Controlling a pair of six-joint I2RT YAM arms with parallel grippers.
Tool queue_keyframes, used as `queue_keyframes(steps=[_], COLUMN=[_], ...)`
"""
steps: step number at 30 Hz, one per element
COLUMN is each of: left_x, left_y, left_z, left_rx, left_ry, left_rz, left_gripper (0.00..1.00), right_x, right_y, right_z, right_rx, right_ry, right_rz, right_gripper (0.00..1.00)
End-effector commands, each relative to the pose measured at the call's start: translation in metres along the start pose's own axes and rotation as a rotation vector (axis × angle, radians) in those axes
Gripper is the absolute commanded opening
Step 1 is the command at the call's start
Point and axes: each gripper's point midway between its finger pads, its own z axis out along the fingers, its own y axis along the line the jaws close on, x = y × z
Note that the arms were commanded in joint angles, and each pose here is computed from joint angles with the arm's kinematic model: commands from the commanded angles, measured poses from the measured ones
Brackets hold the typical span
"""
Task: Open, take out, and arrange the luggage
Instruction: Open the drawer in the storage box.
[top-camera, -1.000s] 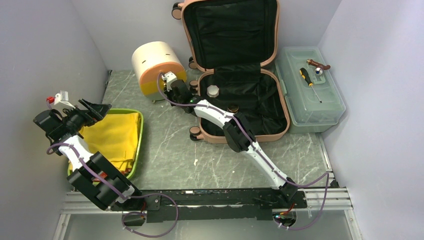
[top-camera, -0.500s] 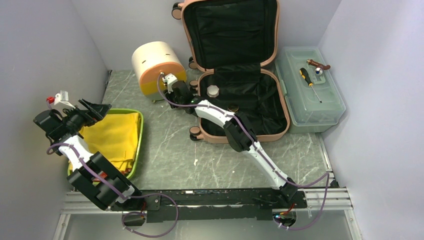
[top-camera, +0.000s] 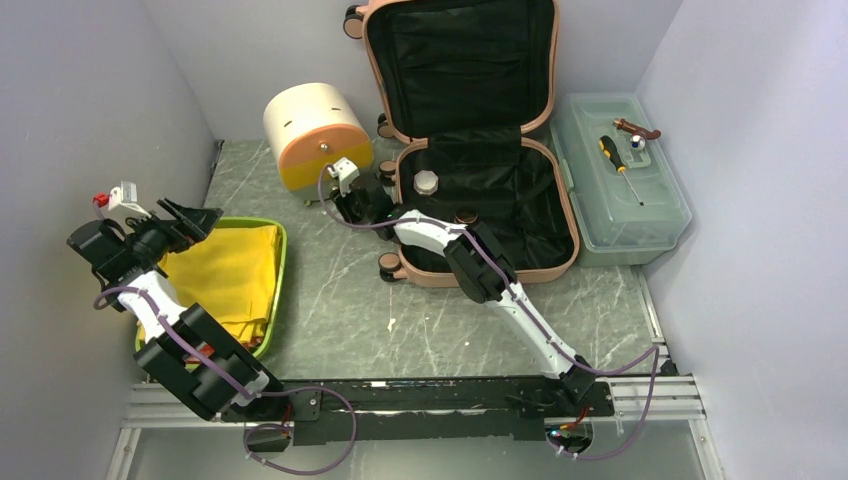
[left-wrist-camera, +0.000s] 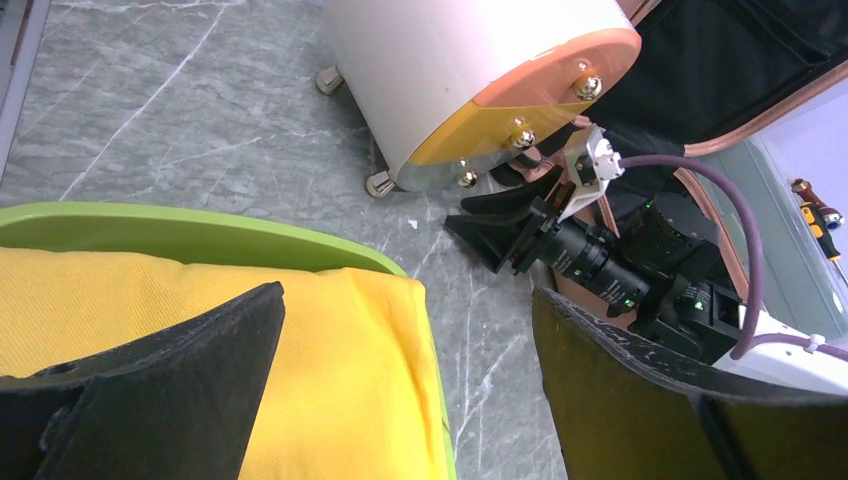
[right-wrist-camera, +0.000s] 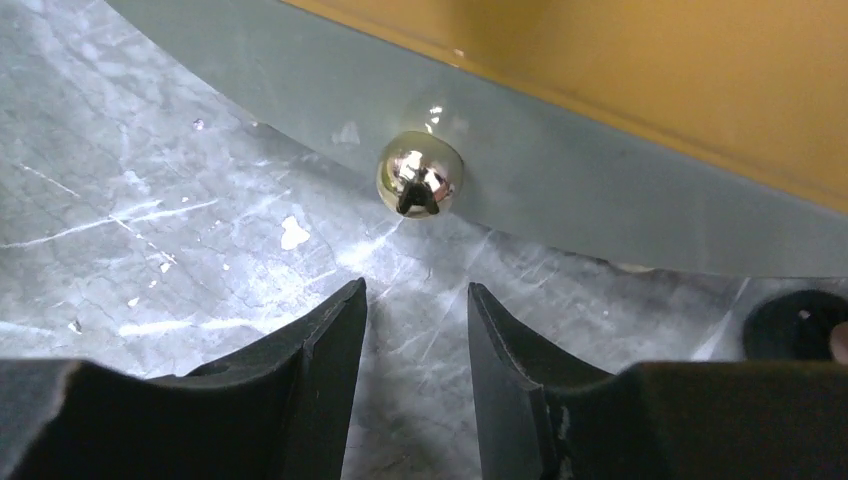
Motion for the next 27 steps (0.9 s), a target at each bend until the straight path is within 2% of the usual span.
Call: queue_keyframes(steps=[1,14,21,27], left_x=[-0.01,-0.009,-0.008,-0.008], left_y=[-0.006,-0.005,-0.004,-0.004], left_z=[-0.004,-0.004,-0.003,-0.003], left_rx=[-0.002,-0.005,-0.004,-0.003], left_ry=[-0.026,-0.025,-0.024,-0.024], left_rz=[0.07,0.074,0.069,0.068], left_gripper=[0.99,0.99,0.99,0.99], right_x=[-0.08,-0.073,-0.069,-0.063], right_y=[0.003,0.015,0.018,0.015], right_z=[-0.017,-0.016,-0.012,-0.008], right_rx=[0.007,0.096,0.127,0.143], right_ry=[-0.221,-0.346,-0.323,-0.245], right_rz=[-0.079,-0.189,-0.203,-0.168], right_gripper=[0.45,0.46,0.45,0.44])
